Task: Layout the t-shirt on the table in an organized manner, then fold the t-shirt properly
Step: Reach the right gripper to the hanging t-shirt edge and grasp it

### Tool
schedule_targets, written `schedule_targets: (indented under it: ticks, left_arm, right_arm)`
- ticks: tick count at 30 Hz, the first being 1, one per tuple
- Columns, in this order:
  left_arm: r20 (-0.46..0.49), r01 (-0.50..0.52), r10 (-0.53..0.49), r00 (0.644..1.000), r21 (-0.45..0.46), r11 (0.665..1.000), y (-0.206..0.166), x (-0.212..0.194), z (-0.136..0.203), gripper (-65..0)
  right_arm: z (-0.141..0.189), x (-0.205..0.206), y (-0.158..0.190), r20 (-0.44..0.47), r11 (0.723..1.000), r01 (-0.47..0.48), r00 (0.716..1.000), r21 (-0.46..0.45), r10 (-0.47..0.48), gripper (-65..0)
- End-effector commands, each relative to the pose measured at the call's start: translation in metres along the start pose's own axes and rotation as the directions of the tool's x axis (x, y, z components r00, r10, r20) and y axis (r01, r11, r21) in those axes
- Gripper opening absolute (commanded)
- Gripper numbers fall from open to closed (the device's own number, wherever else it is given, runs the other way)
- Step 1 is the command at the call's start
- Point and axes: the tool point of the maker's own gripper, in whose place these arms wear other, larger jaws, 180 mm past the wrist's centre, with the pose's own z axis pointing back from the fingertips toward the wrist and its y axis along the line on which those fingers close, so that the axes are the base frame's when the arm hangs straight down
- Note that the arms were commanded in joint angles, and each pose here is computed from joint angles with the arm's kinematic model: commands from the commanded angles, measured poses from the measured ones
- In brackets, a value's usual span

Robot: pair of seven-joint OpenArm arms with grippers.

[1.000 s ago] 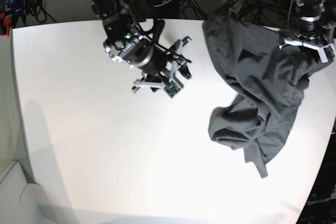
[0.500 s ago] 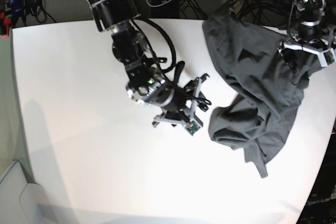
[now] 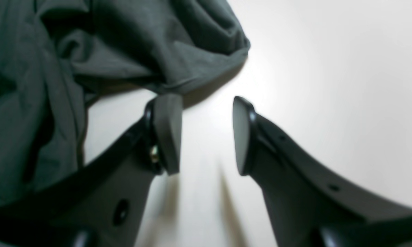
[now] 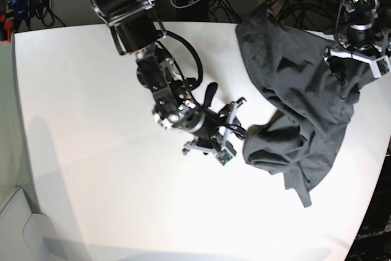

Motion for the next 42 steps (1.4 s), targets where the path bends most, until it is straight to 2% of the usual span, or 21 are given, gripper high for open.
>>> schedule_targets:
  ticks: [1, 7, 9, 12, 25, 29, 34, 37, 42]
  left_arm:
    - [0.056, 0.002, -0.002, 0.998, 0.0, 1.0, 0.0, 0.016, 0.0, 0.0]
    - [0.058, -0.001, 0.002, 0.998, -0.002, 1.0, -0.002, 0.017, 0.0, 0.0]
    - [0.059, -0.003, 0.003, 0.998, -0.002, 1.0, -0.002, 0.017, -0.001, 0.0]
    - [0.056, -0.003, 0.003, 0.998, -0.002, 1.0, -0.002, 0.016, -0.001, 0.0]
    - [0.073, -0.013, 0.014, 0.997, -0.009, 1.0, -0.006, 0.022, -0.005, 0.0]
    - [0.048, -0.005, 0.01, 0.999, -0.112, 0.994, -0.046, 0.02, -0.006, 0.0]
    - [0.087, -0.021, 0.041, 0.995, -0.219, 0.975, -0.094, 0.044, -0.015, 0.0]
    - [0.059, -0.042, 0.058, 0.997, -0.248, 0.968, -0.112, 0.054, -0.031, 0.0]
    - [-0.049, -0.111, 0.102, 0.994, -0.257, 0.96, -0.132, 0.047, -0.067, 0.0]
  right_arm:
    - [-0.001, 0.027, 0.002, 0.068, 1.0, -0.016, 0.998, 0.006, 0.016, -39.4]
    - [-0.011, 0.034, 0.041, 0.121, 0.991, -0.105, 0.988, 0.089, 0.093, -39.4]
    - [-0.017, 0.034, 0.039, 0.112, 0.989, -0.12, 0.988, 0.09, 0.11, -39.4]
    - [-0.025, 0.021, 0.026, 0.088, 0.995, -0.088, 0.993, 0.044, 0.084, -39.4]
    - [-0.03, 0.036, 0.01, 0.127, 0.995, -0.097, 0.987, 0.013, 0.094, -39.6]
    - [-0.029, 0.032, 0.011, 0.123, 0.996, -0.086, 0.989, 0.013, 0.084, -39.7]
    - [-0.029, 0.023, 0.015, 0.11, 0.997, -0.076, 0.991, 0.019, 0.073, -39.7]
    - [-0.029, 0.022, 0.015, 0.105, 0.997, -0.076, 0.992, 0.019, 0.073, -39.8]
    - [-0.027, 0.023, 0.002, 0.112, 0.999, -0.04, 0.993, -0.008, 0.041, -39.8]
